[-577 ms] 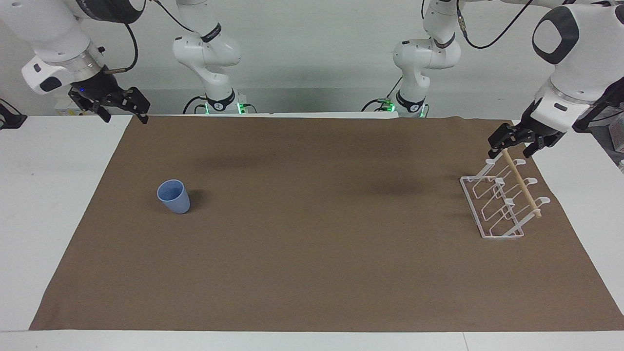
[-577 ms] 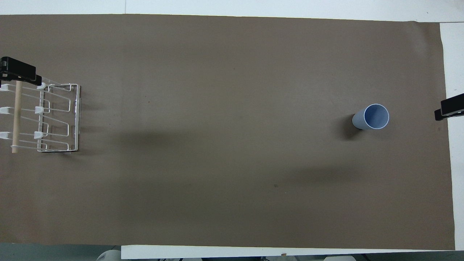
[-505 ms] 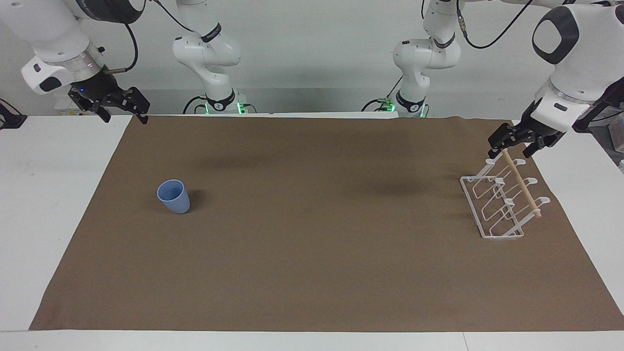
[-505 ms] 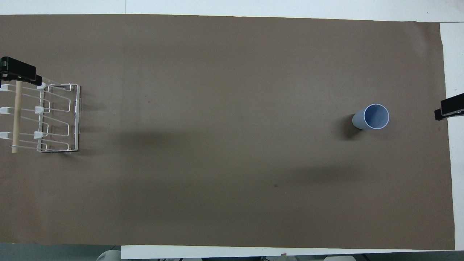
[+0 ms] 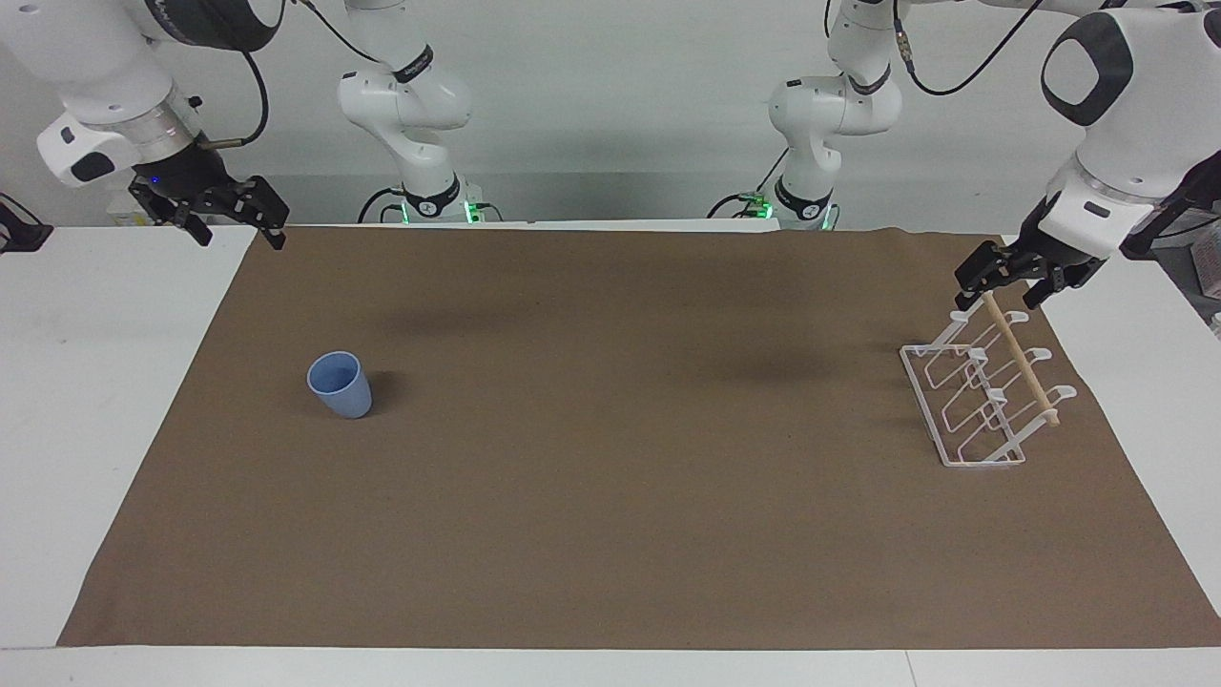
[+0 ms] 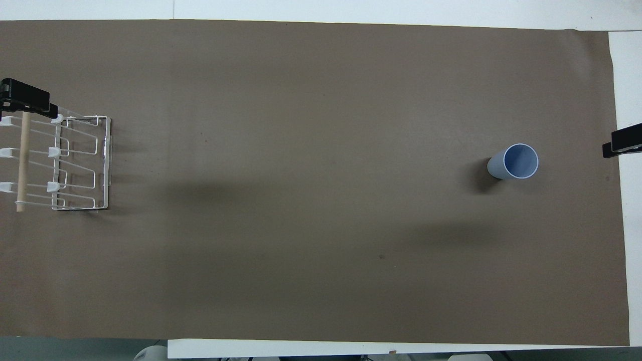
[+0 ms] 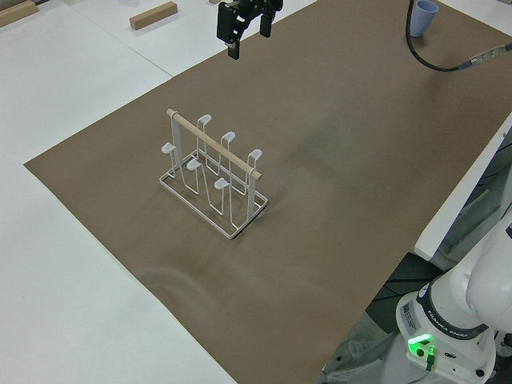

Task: Hang cup on cup holder

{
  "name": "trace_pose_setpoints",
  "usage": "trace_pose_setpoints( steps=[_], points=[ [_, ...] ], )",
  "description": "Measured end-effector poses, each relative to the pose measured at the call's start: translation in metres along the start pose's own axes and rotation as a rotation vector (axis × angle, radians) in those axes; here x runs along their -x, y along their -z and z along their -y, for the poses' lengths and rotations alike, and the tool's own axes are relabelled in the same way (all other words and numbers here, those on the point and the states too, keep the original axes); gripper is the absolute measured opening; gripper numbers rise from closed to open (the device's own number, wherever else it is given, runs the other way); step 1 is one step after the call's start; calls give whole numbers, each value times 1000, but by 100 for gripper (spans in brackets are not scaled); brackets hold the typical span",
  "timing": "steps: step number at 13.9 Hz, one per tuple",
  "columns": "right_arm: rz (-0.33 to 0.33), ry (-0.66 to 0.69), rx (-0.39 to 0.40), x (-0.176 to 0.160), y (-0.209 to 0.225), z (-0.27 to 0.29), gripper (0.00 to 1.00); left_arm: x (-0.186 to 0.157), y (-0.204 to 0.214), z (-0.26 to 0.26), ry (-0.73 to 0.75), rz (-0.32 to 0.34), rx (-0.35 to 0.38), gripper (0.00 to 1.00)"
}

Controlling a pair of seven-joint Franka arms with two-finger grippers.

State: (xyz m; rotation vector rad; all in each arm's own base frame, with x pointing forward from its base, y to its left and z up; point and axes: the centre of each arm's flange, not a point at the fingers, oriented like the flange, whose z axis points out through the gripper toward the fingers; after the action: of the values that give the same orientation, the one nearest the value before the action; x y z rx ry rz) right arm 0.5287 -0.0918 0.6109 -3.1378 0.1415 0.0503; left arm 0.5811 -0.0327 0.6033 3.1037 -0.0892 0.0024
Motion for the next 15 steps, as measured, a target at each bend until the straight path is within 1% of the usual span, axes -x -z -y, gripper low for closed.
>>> trace_pose_setpoints(
  steps=[2,4,7,9,11,12,14,15],
  points=[
    [-27,23,1,-5,-39,-6,100,0,0,0,0,0,0,100],
    [-32,28,2,-13,-84,-6,100,0,0,0,0,0,0,100],
    [-7,63,2,-22,-151,-6,100,0,0,0,0,0,0,100],
    [-13,98,4,-21,-190,-6,98,0,0,0,0,0,0,100],
    [-20,101,7,-20,-222,-8,92,0,0,0,0,0,0,100],
    [-19,102,8,-21,-233,-8,92,0,0,0,0,0,0,100],
    [-8,103,8,-23,-247,-8,77,0,0,0,0,0,0,100],
    [-3,103,8,-23,-250,-8,77,0,0,0,0,0,0,100]
  ],
)
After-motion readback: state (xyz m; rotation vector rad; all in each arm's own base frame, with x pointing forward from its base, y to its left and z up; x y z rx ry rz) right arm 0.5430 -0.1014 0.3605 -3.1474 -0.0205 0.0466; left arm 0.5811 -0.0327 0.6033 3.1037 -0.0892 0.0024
